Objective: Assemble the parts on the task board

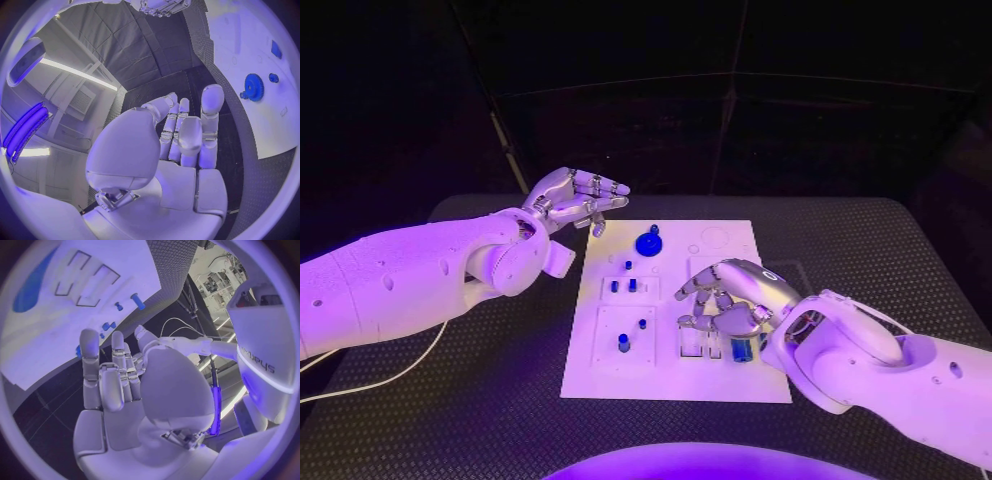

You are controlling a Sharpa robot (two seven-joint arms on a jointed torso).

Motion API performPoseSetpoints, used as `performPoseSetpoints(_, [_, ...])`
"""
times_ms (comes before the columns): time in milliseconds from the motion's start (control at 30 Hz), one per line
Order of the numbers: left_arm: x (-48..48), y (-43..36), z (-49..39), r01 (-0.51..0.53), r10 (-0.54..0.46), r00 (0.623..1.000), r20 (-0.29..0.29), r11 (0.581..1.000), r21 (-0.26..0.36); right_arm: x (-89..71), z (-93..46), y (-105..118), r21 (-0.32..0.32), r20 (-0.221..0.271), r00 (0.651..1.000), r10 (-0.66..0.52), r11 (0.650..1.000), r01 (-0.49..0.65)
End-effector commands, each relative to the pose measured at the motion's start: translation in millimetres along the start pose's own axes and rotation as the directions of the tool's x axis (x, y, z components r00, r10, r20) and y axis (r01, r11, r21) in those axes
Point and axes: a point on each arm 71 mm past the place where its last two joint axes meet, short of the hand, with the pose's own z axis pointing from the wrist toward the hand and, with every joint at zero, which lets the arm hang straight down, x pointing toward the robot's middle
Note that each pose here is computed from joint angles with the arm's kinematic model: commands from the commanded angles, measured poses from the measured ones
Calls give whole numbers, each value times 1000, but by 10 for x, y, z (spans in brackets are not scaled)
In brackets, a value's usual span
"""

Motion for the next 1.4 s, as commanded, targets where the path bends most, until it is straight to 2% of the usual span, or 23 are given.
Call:
performPoseSetpoints(33, [-2,-10,-1,8,-8,1000,-8,1000,6,-98,-142,-209,204,1,990,143,969,-140])
performPoseSetpoints(200, [-4,-9,-2,8,-8,1000,-8,1000,6,-216,-327,-421,335,-1,990,139,933,-131])
performPoseSetpoints(433, [1,-4,-4,9,-9,1000,-11,1000,4,-315,-498,-610,453,-17,998,52,890,-39])
performPoseSetpoints(533, [2,2,-6,9,-9,1000,-12,1000,3,-316,-534,-667,489,-44,999,5,872,17])
performPoseSetpoints(633, [1,6,-9,10,-9,1000,-12,1000,2,-261,-549,-665,488,-82,996,-44,869,79])
performPoseSetpoints(833, [-5,15,-19,10,-10,1000,-11,1000,0,-186,-531,-648,479,-125,987,-103,865,151])
performPoseSetpoints(1400, [-15,20,-28,10,-10,1000,-10,1000,0,55,-495,-668,465,-208,970,-123,860,209])
